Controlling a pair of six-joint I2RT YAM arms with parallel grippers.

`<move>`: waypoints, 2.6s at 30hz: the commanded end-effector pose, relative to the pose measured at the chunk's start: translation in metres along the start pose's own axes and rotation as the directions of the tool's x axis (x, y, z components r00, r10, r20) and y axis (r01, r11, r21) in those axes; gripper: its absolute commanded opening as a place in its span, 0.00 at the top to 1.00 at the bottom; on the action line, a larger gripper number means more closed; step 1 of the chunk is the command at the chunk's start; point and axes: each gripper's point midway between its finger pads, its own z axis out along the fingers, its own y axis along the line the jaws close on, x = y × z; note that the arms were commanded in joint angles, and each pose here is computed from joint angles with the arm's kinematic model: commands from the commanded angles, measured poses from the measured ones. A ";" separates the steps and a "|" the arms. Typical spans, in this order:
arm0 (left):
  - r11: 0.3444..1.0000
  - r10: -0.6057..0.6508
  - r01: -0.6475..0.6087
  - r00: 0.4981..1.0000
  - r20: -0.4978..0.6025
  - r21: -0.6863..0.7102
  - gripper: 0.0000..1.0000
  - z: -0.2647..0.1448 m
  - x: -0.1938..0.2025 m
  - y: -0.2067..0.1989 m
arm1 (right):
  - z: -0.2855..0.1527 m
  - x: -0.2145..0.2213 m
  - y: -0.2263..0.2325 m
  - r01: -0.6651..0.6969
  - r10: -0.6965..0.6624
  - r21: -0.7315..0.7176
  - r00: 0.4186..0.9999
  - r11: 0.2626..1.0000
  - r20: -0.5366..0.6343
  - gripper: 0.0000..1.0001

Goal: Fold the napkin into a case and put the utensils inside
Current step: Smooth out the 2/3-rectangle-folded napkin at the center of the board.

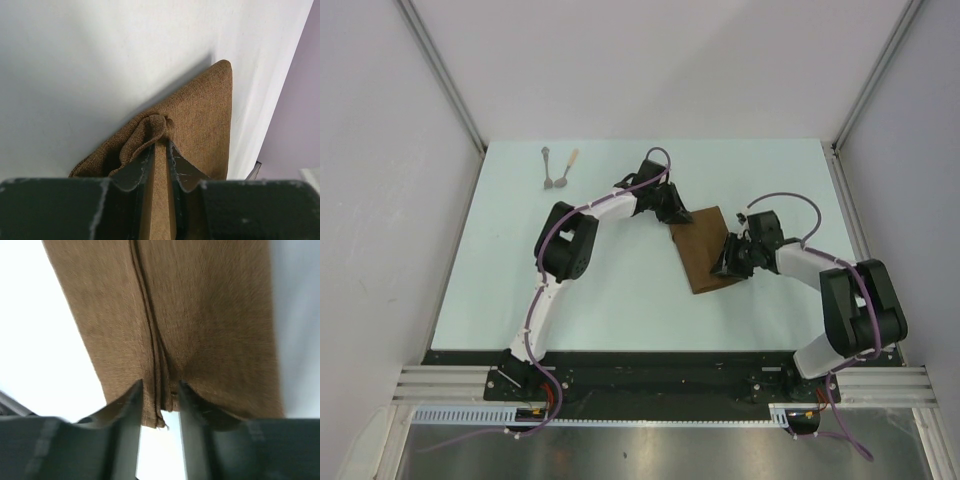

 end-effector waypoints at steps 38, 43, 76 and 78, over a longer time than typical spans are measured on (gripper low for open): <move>0.988 0.047 -0.048 0.999 0.005 0.149 1.00 0.007 0.002 -0.008 | 0.082 -0.049 0.079 -0.034 -0.013 -0.507 0.996 0.861 -0.088 0.89; 0.984 0.044 -0.045 0.999 0.010 0.174 1.00 0.007 0.001 -0.007 | 0.065 -0.017 0.071 -0.055 -0.004 -0.508 0.994 0.859 -0.113 0.89; 0.989 0.040 -0.040 0.999 0.000 0.145 1.00 0.009 0.001 -0.006 | 0.010 0.035 0.067 0.006 -0.069 -0.477 0.991 0.879 -0.116 0.90; 0.989 0.038 -0.037 0.999 -0.004 0.146 1.00 0.010 0.003 -0.007 | 0.008 0.022 0.077 0.021 -0.077 -0.497 0.993 0.868 -0.092 0.90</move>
